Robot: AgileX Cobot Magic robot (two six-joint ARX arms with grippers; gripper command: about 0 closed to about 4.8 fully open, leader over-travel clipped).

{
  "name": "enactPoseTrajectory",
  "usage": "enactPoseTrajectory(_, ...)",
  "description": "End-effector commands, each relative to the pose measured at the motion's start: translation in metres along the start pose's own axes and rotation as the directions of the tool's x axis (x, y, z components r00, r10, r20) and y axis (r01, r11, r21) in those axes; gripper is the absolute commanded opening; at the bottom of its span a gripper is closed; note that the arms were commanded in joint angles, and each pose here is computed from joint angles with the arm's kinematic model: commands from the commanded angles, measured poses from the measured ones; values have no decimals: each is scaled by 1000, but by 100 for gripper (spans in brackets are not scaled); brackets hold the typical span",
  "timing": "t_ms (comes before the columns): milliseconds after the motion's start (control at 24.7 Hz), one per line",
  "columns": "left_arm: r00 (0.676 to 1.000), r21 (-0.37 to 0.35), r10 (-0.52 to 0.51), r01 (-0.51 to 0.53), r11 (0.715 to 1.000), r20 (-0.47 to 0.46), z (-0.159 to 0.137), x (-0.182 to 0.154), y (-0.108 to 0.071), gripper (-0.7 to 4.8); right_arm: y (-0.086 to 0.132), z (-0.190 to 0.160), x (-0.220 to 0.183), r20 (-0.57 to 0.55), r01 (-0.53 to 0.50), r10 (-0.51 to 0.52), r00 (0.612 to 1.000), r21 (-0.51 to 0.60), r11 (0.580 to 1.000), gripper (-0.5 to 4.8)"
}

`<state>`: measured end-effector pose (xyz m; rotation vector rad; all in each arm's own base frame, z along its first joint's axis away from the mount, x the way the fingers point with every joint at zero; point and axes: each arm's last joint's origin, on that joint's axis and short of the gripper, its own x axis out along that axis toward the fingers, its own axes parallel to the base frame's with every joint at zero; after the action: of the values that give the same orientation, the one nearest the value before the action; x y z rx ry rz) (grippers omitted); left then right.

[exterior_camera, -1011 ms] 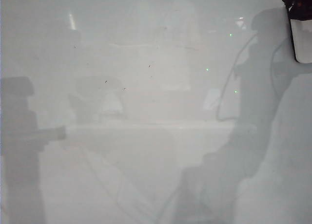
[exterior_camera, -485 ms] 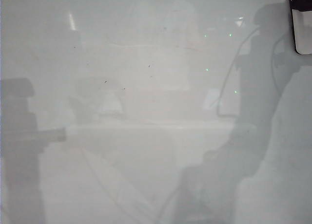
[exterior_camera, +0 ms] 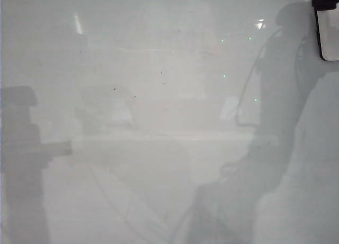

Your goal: Grab the whiteboard eraser that is attached to the surface of the whiteboard and use it to clean the writing on the whiteboard.

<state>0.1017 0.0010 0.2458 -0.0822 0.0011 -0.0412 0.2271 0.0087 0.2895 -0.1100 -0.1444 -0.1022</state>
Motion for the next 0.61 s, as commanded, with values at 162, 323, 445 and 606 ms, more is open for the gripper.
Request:
enactPoseTrajectory(162,1000,0,6,-6,1000,18,2,0,0,-5,-2,13,-25,-66,-17,16,998,-5,1000,458)
enactPoseTrajectory(323,1000,-5,6,-6,1000,19,2,0,0,-5,-11,29,-67,-99,-19,21,995,20,1000,71)
enactPoseTrajectory(445,1000,-35,5,-5,999,23,3,-1,0,-5,-15,31,-88,-73,-19,24,997,69,997,-5)
enactPoseTrajectory(606,999,-84,6,-2,996,43,4,-4,0,-5,-19,32,-115,-17,-38,40,999,102,994,-5)
